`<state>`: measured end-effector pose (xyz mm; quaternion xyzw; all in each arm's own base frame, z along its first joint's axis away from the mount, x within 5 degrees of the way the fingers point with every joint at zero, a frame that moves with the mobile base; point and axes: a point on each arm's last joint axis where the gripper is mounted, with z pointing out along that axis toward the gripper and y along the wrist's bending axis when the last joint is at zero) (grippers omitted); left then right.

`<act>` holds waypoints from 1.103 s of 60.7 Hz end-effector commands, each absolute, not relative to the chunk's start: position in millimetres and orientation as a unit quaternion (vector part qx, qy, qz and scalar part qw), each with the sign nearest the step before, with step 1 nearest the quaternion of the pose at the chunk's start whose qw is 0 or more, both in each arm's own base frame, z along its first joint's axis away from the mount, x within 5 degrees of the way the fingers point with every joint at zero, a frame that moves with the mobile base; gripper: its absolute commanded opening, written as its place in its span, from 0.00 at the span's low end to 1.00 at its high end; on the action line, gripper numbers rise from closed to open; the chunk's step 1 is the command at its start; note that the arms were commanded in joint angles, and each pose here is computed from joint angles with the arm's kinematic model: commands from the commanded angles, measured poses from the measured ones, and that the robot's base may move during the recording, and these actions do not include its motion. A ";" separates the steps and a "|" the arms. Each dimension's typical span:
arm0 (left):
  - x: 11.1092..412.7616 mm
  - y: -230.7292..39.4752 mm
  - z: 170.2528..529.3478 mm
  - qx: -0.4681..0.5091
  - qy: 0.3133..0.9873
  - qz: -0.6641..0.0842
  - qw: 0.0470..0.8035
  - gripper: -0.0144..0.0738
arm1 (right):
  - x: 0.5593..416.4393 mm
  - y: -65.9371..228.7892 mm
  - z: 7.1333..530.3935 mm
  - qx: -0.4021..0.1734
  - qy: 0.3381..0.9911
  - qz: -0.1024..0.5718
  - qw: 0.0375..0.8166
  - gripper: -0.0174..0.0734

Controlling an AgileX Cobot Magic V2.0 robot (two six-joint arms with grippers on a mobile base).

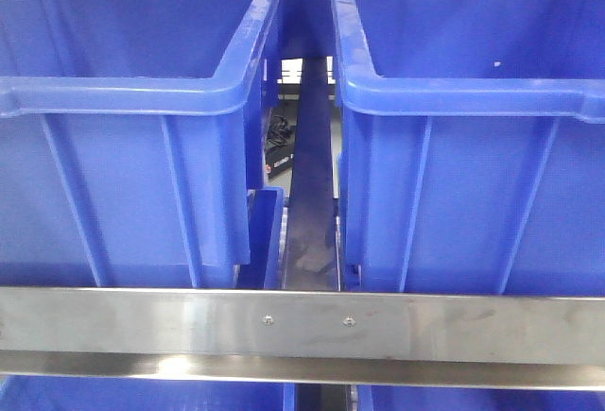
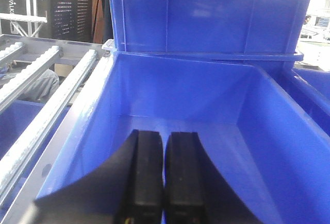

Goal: Sort and place red and blue blocks on shelf

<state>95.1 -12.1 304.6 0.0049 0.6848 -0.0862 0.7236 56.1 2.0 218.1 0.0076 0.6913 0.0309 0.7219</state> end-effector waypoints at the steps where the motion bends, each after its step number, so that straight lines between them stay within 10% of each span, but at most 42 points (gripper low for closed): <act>1: 94.2 -9.4 321.4 -0.008 0.647 -0.083 0.758 0.30 | 52.5 0.6 225.8 0.006 0.637 0.019 0.771 0.25; 67: 96.3 -9.7 317.1 -0.008 0.654 -0.083 0.752 0.30 | 51.9 -0.1 223.3 0.010 0.620 0.015 0.784 0.25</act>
